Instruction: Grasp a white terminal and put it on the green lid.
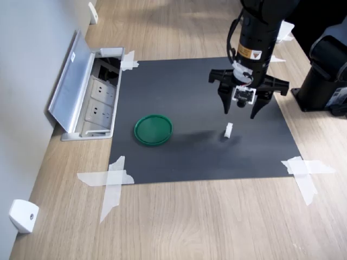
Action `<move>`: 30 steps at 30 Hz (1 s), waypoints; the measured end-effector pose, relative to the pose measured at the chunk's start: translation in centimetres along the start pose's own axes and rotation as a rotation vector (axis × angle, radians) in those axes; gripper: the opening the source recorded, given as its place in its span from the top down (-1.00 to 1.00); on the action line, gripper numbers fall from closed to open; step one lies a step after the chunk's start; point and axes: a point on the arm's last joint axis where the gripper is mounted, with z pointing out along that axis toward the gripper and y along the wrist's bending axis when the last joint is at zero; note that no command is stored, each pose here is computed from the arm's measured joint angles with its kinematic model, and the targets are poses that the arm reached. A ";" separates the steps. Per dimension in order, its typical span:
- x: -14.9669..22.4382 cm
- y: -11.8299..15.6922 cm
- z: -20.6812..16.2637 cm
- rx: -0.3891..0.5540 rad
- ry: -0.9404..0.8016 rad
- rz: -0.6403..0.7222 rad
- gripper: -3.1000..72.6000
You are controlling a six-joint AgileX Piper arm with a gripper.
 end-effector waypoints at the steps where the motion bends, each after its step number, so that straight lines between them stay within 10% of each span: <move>1: -0.1 -0.1 0.2 0.000 0.000 -0.008 -0.56; 22: -1.2 -1.0 3.6 -0.033 -0.023 0.015 -0.34; 30: -1.4 -1.0 3.8 -0.041 -0.034 0.025 0.23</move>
